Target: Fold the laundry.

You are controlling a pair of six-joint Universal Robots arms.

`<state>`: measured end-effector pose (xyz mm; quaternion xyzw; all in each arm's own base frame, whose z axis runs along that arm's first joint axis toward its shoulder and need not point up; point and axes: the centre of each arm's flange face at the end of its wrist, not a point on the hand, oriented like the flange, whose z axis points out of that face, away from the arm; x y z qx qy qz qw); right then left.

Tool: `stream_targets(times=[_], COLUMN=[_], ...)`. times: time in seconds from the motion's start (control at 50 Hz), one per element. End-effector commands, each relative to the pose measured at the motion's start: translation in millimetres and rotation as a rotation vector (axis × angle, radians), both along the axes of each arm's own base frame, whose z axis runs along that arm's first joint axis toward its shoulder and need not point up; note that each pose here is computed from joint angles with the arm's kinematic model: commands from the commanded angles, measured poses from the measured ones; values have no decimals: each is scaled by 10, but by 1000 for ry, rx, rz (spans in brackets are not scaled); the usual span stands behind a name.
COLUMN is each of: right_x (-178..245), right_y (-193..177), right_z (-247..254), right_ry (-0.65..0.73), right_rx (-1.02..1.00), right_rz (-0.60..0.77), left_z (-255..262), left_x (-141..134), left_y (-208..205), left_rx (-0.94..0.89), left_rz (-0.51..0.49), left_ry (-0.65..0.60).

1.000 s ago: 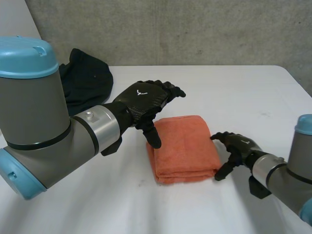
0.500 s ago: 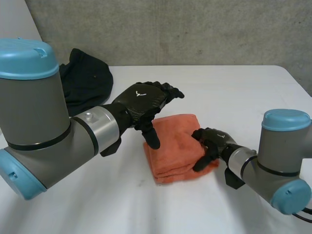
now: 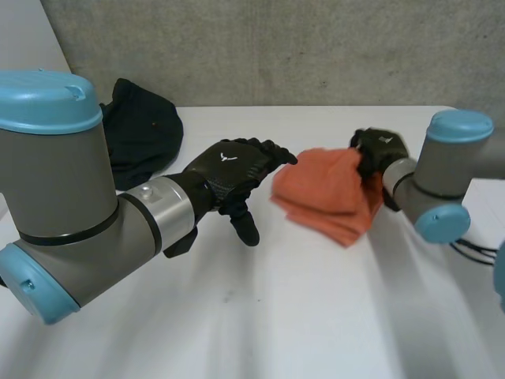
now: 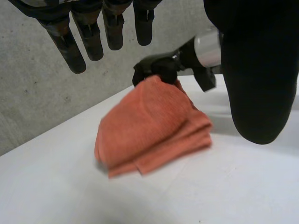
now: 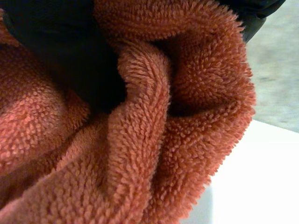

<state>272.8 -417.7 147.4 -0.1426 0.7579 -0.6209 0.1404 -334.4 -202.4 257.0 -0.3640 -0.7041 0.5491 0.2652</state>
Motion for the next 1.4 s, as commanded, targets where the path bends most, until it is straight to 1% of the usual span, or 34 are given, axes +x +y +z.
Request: stream_targets(times=[0.02, 0.06, 0.12, 0.14, 0.22, 0.26, 0.28, 0.36, 0.46, 0.62, 0.64, 0.7, 0.76, 0.84, 0.86, 0.92, 0.94, 0.98, 1.02, 1.06, 1.08, 1.14, 1.16, 1.22, 1.24, 1.26, 1.28, 1.34, 1.36, 1.4], right_x=[-783, -1016, -1188, -1371, -1831, -1938, -2080, -2357, -2545, -2557, -2539, -2530, -2549, -2537, -2545, -2583, -2640, -2695, -2787, -2794, -2790, -2782, -2804, -2792, -2730, -2663, -2461, -2079, -1801, -1581], right_y=[-868, -1023, -1089, -1152, -1283, -1304, -1325, -1365, -1400, -1389, -1364, -1306, -1239, -1126, -1087, -1026, -994, -970, -941, -928, -913, -894, -877, -849, -815, -798, -757, -668, -580, -485], right_z=[-45, -27, -55, -79, -90, -91, -97, -94, -165, -238, -270, -313, -327, -290, -195, -75, -2, 111, 295, 396, 483, 608, 766, 1086, 1275, 1354, 1482, 1611, 1667, 1652], right_ry=[13, 21, 35, 42, 91, 112, 129, 150, 155, 158, 173, 214, 260, 366, 415, 494, 546, 599, 684, 754, 837, 927, 963, 967, 955, 943, 903, 818, 752, 694], right_rx=[-65, -110, -123, -137, -182, -187, -189, -199, -199, -171, -141, -84, -26, 54, 66, 85, 91, 80, 50, 25, 2, -31, -65, -150, -207, -237, -297, -381, -430, -449], right_rz=[-279, -343, -392, -439, -537, -551, -574, -611, -578, -523, -491, -453, -444, -441, -450, -471, -489, -506, -520, -510, -498, -496, -527, -594, -618, -619, -603, -545, -487, -423], left_z=[-56, -67, -100, -111, -139, -161, -168, -196, -225, -252, -252, -252, -247, -245, -240, -229, -223, -212, -206, -191, -186, -174, -168, -55, -11, 75, 116, 236, 256, 300], left_x=[-12, -13, -18, -19, -22, -26, -28, -32, -36, -37, -37, -37, -33, -31, -30, -29, -28, -23, -19, -19, -18, -6, 3, 65, 88, 137, 164, 272, 306, 425], left_y=[-17, -20, -28, -31, -38, -42, -46, -51, -55, -65, -65, -65, -69, -67, -66, -64, -62, -66, -70, -69, -68, -85, -99, -204, -240, -322, -366, -559, -617, -798], left_rx=[22, 25, 32, 35, 41, 47, 48, 56, 67, 80, 81, 87, 87, 88, 86, 83, 82, 80, 78, 75, 73, 69, 67, 12, -10, -55, -77, -154, -171, -215], left_rz=[4, 4, 5, 5, 7, 7, 7, 8, 13, 17, 18, 20, 22, 22, 22, 22, 22, 23, 25, 25, 25, 32, 40, 96, 115, 156, 177, 248, 263, 307], left_ry=[0, -2, -8, -9, -14, -17, -18, -21, -22, -21, -21, -16, -14, -13, -13, -12, -11, -9, -8, -5, -4, -2, -1, 27, 39, 63, 75, 120, 129, 145])
